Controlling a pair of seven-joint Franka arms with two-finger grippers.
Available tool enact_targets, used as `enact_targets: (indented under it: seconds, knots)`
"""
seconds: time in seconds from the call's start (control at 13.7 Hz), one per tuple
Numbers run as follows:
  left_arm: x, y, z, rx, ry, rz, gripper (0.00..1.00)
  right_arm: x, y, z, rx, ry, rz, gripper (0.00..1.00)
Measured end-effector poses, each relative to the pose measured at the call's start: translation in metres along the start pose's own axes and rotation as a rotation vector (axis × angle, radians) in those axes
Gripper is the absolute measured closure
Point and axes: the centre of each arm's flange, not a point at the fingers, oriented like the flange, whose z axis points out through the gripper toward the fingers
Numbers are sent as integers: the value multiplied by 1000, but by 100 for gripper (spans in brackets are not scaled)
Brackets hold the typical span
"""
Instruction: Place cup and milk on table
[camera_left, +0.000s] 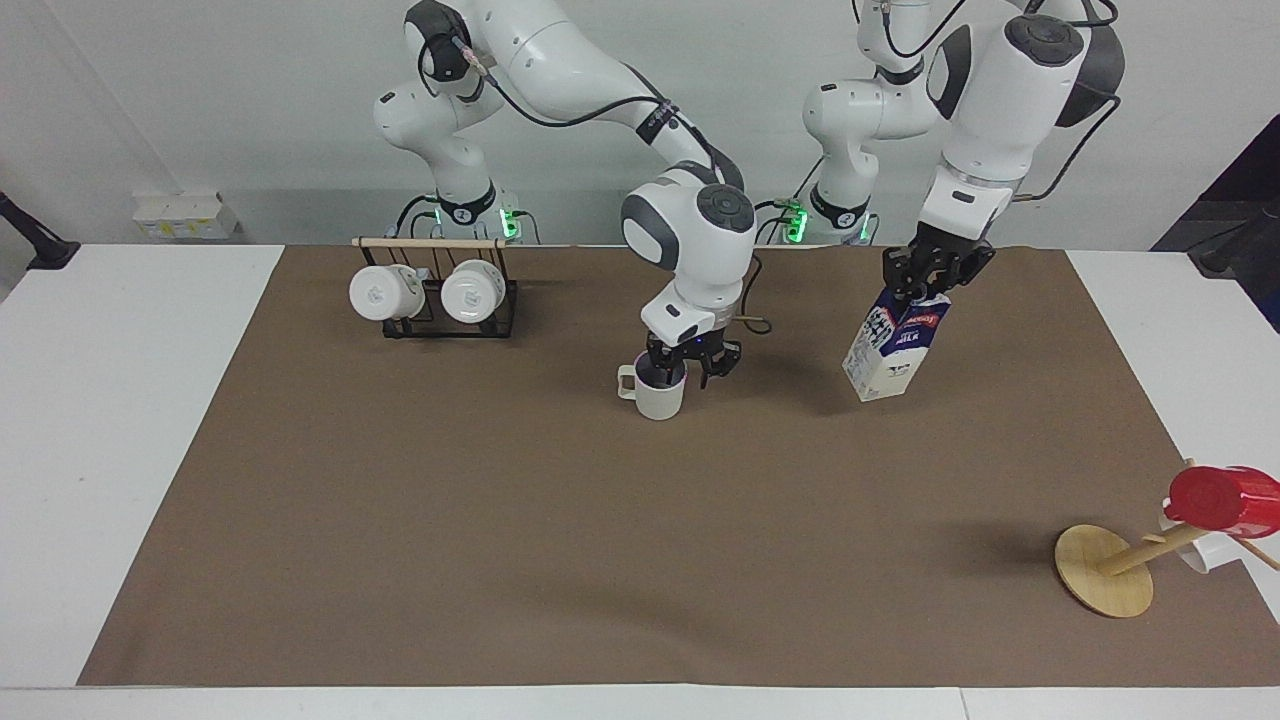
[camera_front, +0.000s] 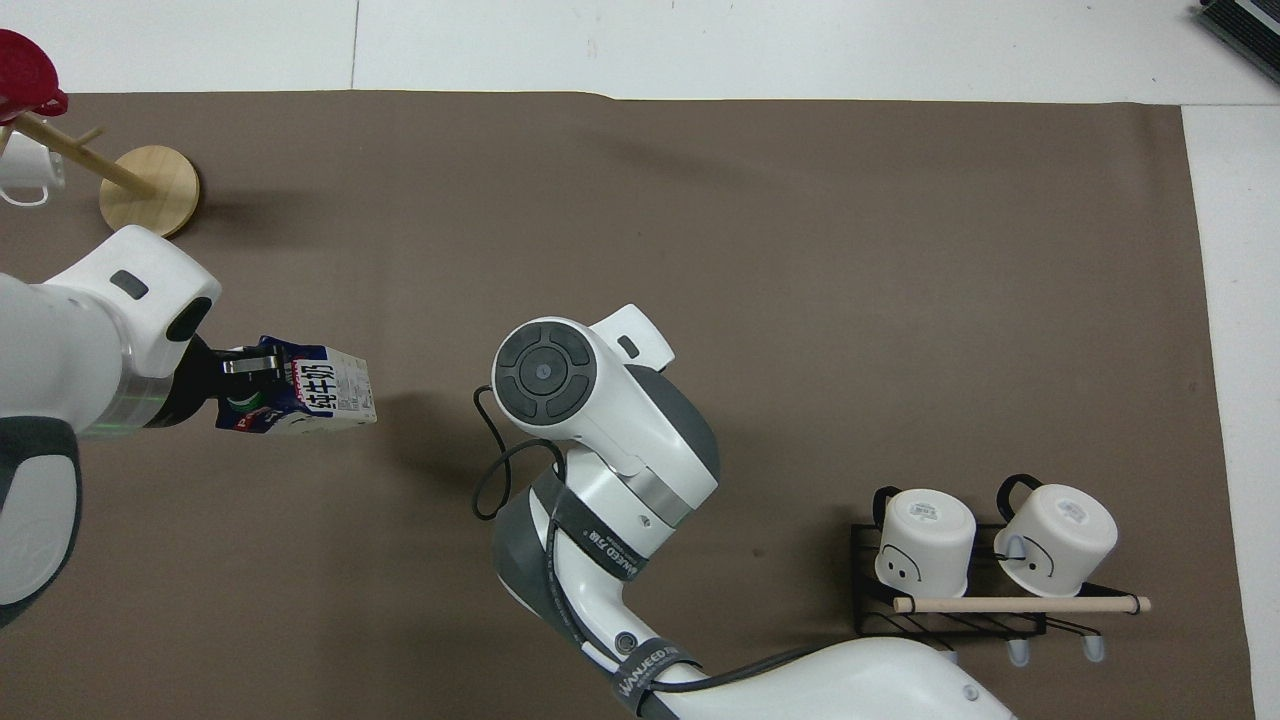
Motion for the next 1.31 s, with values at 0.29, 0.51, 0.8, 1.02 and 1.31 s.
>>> enact_targets:
  seconds: [0.29, 0.51, 0.8, 1.02, 1.31]
  knots:
    - [-6, 17, -1, -1, -1, -1, 56, 25, 43, -69, 32, 45, 70, 0]
    - [-14, 38, -3, -6, 2, -17, 56, 55, 117, -132, 29, 59, 141, 0]
    - [-41, 93, -5, -16, -1, -39, 56, 88, 209, -177, 24, 82, 111, 0]
    - [-72, 137, 7, -14, -22, 10, 56, 111, 289, -196, 49, 62, 54, 0]
    - [-83, 164, 45, -32, -17, 37, 56, 113, 376, -219, 37, 15, -22, 0]
